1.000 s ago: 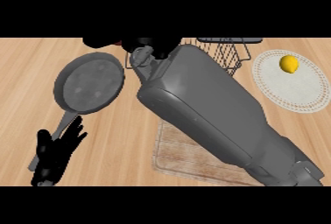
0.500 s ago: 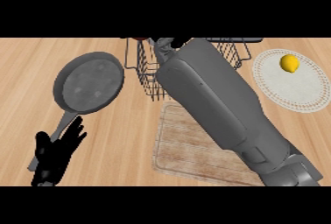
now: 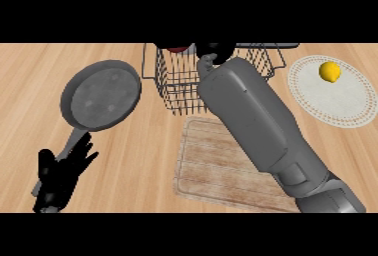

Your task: Pick the tomato from the cutting board and place it in the basket

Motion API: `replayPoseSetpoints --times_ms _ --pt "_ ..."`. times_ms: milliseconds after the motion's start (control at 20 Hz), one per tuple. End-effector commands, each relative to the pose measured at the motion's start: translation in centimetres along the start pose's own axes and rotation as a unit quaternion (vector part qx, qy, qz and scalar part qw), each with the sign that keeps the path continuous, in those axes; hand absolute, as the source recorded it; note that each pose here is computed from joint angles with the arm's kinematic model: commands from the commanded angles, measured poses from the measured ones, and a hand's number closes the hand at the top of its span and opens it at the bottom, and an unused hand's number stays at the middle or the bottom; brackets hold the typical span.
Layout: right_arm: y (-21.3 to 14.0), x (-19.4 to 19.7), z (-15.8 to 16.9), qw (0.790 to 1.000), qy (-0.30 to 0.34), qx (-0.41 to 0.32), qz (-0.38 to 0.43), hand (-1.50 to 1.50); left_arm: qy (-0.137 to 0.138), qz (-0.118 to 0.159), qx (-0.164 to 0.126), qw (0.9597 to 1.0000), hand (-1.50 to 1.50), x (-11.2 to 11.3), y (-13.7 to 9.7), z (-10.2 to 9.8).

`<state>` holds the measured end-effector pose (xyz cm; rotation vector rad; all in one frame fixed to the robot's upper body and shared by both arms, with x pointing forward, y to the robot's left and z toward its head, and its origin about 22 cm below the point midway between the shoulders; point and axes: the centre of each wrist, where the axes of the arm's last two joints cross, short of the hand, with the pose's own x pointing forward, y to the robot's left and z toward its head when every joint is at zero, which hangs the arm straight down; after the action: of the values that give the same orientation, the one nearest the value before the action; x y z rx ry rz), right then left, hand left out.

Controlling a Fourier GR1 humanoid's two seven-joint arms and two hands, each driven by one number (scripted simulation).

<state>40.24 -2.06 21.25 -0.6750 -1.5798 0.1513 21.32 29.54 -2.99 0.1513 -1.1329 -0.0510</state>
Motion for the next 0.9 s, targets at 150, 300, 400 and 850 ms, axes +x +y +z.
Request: replayPoseSetpoints --times_ms 150,300,400,850 --pt "-0.6 -5.0 -3.2 0.992 0.051 -0.073 0.088 1.50 0.059 -0.005 -0.005 0.9982 0.00 -2.5 0.3 0.9" --pt "-0.3 -5.2 -3.2 0.990 0.038 -0.028 0.130 1.50 0.055 -0.001 0.003 0.9985 0.00 -0.9 -0.2 -0.4" --pt "0.2 -4.3 -2.5 0.988 0.019 -0.023 0.154 -1.50 0.058 0.002 0.007 0.9983 0.00 -2.2 -0.7 0.5" --pt "-2.7 -6.1 -3.6 0.993 -0.009 -0.045 0.113 -1.50 0.058 0.006 0.005 0.9983 0.00 -2.8 0.7 0.5"
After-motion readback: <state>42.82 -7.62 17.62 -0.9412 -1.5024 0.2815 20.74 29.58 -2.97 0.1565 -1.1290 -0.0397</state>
